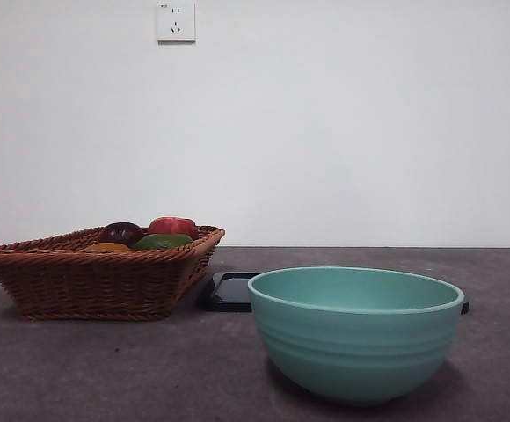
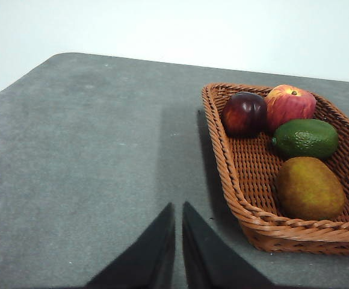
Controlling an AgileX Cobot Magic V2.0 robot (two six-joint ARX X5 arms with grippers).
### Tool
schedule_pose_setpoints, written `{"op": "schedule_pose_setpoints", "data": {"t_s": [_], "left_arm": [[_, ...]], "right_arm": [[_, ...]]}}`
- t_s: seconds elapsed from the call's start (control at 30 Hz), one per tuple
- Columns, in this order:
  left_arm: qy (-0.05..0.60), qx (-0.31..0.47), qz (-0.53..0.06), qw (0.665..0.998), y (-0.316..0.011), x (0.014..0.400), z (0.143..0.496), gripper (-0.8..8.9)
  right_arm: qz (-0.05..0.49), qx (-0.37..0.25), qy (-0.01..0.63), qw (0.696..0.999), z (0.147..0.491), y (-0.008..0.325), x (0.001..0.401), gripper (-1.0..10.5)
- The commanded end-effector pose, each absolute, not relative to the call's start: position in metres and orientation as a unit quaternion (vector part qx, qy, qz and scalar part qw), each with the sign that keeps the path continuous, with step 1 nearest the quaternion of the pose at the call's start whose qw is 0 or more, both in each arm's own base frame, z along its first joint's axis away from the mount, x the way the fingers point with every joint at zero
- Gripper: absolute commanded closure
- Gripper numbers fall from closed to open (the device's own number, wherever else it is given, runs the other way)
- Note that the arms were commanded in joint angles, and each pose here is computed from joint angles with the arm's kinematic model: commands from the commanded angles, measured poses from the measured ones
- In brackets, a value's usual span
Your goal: Pick up the wifruite, put it on the bowl, pick up the plate, put it on desk
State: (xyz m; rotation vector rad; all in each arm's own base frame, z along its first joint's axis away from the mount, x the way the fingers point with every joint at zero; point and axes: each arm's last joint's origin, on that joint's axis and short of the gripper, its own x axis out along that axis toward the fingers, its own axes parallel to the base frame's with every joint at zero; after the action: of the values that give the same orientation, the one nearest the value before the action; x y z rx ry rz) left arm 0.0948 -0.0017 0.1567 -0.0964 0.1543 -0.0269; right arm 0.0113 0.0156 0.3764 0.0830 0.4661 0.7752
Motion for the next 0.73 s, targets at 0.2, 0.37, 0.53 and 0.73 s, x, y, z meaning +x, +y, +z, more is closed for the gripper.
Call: {"op": "schedule_pose_setpoints", "data": {"t_s": [0.2, 0.37, 0.53, 0.73], "left_arm": [[0.09, -0.05, -0.011, 0.995, -0.001, 0.096, 0.149, 7.95], [0.091, -0.049, -0.011, 0.995, -0.001, 0.096, 0.149, 7.95], [0.09, -0.05, -0.011, 0.995, -0.001, 0.096, 0.149, 7.95], [0.091, -0.049, -0.011, 0.995, -0.001, 0.096, 0.149, 7.95]], "right_arm": [[0.378, 0.045, 0.214, 0.9, 0.382, 0.015, 0.01, 9.3], [0.379, 0.045, 0.214, 0.899, 0.382, 0.015, 0.01, 9.3], [0.365, 0.031, 0.207, 0.907, 0.381, 0.015, 0.011, 9.3], [0.267, -0.01, 0.159, 0.951, 0.361, 0.015, 0.026, 9.3]]}}
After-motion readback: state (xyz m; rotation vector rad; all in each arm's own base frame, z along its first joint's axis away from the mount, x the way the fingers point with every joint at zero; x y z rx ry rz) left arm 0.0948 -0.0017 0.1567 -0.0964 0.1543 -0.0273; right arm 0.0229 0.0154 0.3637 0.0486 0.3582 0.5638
